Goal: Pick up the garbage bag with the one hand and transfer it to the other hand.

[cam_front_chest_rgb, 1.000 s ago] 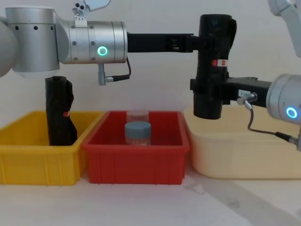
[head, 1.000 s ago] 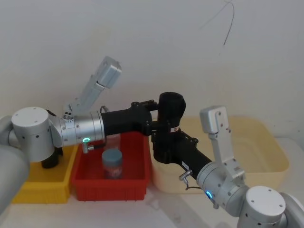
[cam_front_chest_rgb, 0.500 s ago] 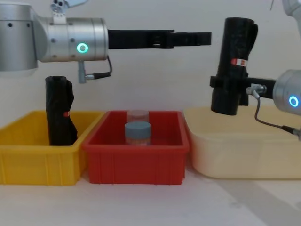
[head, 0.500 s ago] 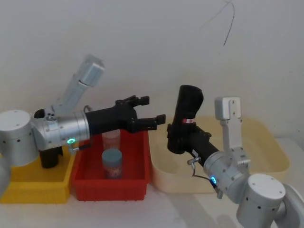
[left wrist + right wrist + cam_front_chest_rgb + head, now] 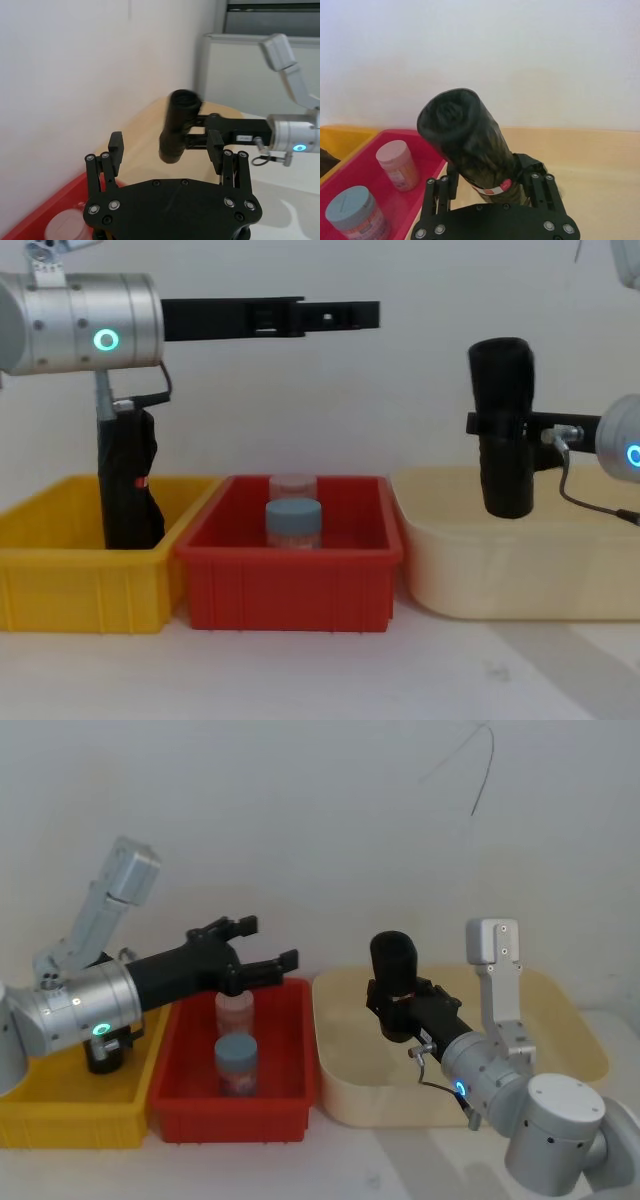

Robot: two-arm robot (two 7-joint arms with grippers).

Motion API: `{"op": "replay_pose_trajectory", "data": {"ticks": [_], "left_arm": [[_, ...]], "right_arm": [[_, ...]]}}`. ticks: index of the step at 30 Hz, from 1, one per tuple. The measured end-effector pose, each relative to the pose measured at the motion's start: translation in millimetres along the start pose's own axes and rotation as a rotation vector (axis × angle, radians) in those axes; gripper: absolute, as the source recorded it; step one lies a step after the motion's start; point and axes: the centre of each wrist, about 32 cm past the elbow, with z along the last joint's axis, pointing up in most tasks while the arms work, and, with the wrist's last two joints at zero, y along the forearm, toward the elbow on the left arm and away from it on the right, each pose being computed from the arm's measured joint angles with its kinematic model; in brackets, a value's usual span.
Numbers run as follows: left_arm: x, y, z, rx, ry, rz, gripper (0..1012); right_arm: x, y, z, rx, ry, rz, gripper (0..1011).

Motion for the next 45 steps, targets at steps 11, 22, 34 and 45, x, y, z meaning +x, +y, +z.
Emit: {"op": "replay_pose_trajectory", "data": {"ticks": [11, 22, 34, 45], "left_arm": [[-13.4, 23.3, -1.8, 0.004, 0.001, 0.154, 1000], [-23.8, 40.0, -3.5, 0.016, -0.001, 0.284, 1001], [-28.3, 47.2, -4.0, 0.022, -0.004, 0.337, 1000], [-30.0, 49.7, -4.3, 0.024, -0.005, 0.356, 1000]], "right_arm": [[2.1, -7.6, 0.4, 0.052, -0.058, 0.005, 976], [1.5, -15.4, 9.7, 0.171, -0.132, -0.002, 1000], [1.4, -26.2, 25.5, 0.243, -0.167, 0.042, 1000], [-7.4, -34.2, 24.6, 0.164, -0.163, 0.146, 1000]]}}
